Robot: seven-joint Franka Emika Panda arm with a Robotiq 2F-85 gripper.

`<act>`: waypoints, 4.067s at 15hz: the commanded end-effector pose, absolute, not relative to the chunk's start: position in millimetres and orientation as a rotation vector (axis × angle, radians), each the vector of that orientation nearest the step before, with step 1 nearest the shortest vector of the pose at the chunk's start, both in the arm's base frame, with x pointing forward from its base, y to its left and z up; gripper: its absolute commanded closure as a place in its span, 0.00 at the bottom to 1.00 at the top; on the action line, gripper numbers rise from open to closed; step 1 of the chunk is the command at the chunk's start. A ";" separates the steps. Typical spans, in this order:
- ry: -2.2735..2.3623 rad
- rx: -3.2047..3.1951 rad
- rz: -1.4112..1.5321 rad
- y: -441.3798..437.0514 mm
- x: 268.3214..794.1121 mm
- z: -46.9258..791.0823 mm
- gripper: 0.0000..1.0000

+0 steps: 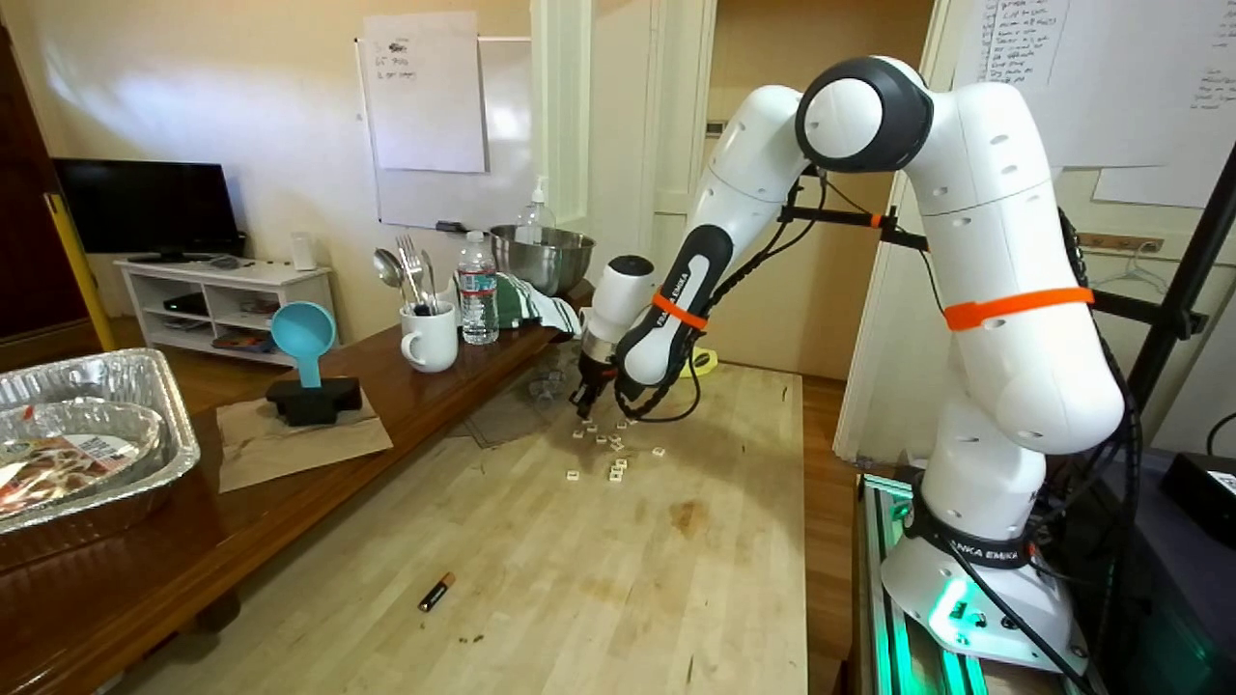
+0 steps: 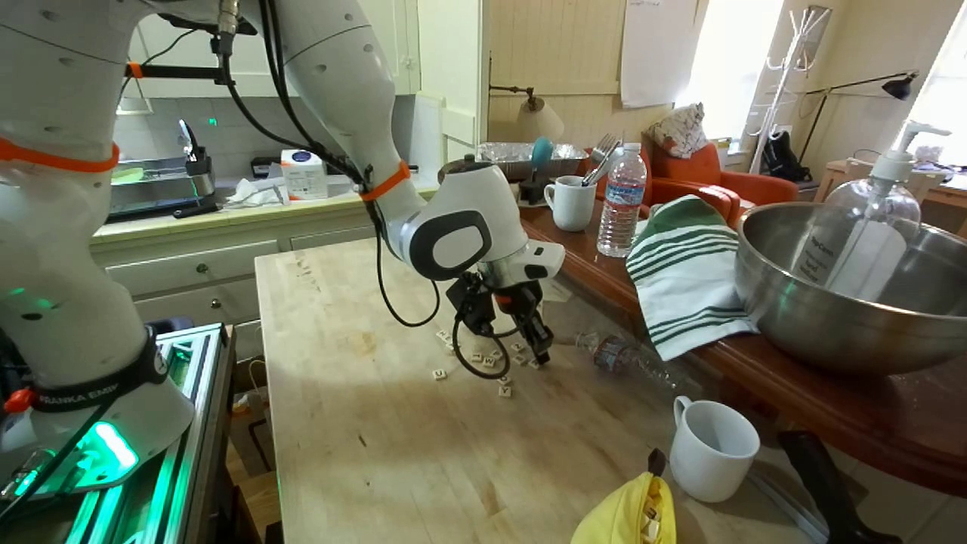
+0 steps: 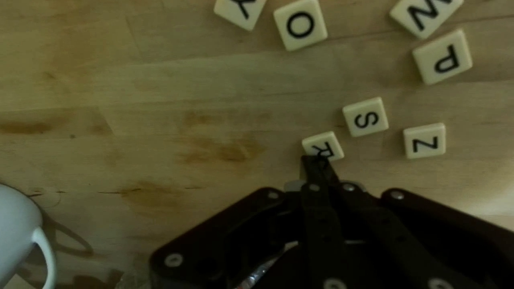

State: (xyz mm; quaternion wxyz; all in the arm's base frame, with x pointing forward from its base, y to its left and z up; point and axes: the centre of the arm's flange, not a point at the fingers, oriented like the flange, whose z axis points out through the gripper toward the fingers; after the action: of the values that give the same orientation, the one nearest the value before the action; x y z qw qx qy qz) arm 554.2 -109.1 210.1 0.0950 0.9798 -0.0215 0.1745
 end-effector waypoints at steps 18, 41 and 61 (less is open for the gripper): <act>0.068 3.012 0.486 -31.6 552.1 191.0 1.00; 0.066 3.024 0.247 -42.4 448.9 190.2 1.00; -0.123 3.067 0.214 -33.5 449.4 186.6 1.00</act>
State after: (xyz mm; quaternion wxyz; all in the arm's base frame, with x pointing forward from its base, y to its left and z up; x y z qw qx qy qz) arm 464.6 -42.3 214.8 0.0432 0.9934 -0.0160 0.1049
